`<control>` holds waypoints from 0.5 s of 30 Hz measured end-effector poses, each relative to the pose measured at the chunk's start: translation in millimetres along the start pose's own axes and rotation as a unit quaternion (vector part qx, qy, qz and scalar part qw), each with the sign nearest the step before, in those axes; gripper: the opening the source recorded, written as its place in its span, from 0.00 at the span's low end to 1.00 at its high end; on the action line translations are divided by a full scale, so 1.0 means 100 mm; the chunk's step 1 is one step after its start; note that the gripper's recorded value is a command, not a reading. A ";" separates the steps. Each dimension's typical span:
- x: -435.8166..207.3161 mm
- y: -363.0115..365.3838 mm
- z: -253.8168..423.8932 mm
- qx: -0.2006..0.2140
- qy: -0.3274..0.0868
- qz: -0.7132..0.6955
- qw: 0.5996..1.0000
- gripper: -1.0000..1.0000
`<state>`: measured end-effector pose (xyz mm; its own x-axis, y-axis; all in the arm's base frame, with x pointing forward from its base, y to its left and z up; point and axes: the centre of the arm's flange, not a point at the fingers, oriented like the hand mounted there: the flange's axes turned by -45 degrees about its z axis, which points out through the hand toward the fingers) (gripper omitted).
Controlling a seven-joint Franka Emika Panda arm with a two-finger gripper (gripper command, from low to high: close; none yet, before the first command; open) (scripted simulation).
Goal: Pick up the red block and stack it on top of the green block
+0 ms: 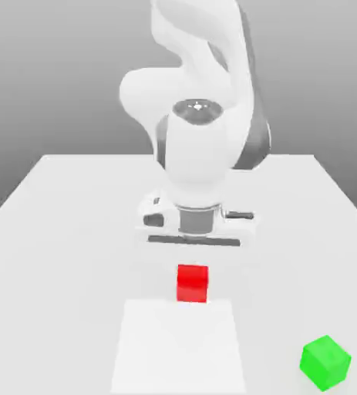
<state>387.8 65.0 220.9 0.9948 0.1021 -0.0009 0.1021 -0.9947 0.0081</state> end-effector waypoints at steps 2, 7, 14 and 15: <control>0.20 -0.25 -0.05 -0.001 0.000 -0.057 0.998 0.00; 0.62 -0.99 -0.18 0.001 0.001 -0.199 0.980 0.00; 0.83 -1.55 0.25 0.004 0.002 -0.292 0.956 0.00; 0.83 -1.56 0.34 0.004 0.001 -0.293 0.956 1.00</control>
<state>454.5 228.3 185.8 0.7666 0.6421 -0.0002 0.6421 -0.7666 -0.0003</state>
